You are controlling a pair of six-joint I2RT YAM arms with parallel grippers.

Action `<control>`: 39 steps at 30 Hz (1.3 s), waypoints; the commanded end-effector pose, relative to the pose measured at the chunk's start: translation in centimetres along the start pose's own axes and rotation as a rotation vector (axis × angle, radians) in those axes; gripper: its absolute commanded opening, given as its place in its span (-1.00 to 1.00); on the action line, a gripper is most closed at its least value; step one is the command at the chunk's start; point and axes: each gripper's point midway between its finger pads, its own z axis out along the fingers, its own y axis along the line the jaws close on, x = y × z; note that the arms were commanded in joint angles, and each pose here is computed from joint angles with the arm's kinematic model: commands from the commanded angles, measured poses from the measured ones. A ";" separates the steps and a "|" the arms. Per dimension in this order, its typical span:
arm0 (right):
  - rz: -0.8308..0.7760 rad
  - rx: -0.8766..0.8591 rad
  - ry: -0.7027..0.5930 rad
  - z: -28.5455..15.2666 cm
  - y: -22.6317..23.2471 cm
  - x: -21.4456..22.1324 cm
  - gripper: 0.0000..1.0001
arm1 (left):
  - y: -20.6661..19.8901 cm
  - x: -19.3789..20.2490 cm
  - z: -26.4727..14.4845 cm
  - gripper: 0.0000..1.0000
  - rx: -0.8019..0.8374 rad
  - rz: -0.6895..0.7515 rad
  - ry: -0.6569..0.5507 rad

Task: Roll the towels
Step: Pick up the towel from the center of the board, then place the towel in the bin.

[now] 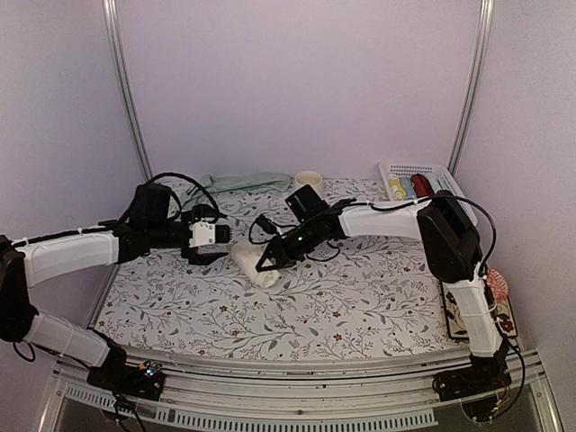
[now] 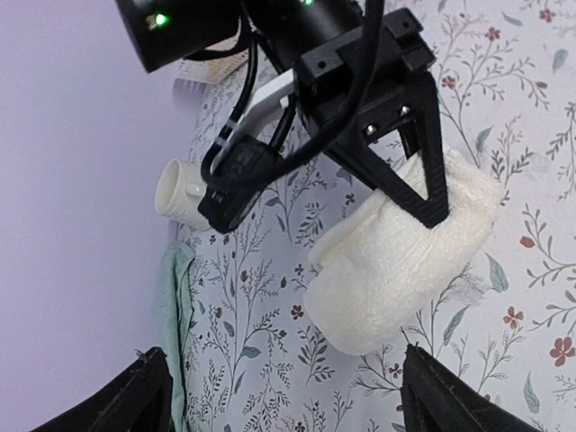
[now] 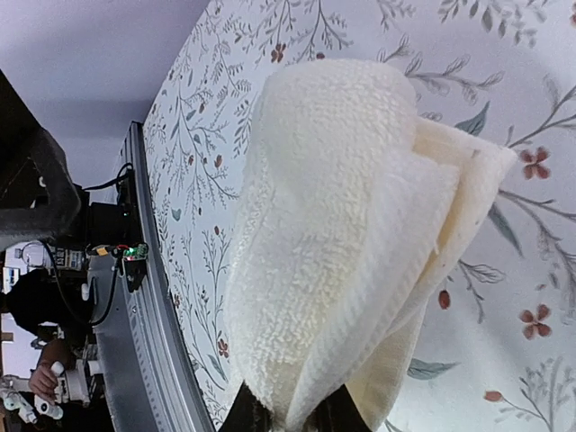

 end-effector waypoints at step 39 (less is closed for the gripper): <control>0.257 0.989 -0.488 -41.9 -19.3 1.7 -0.94 | -3.3 3.7 -2.6 0.75 -0.052 -0.531 0.117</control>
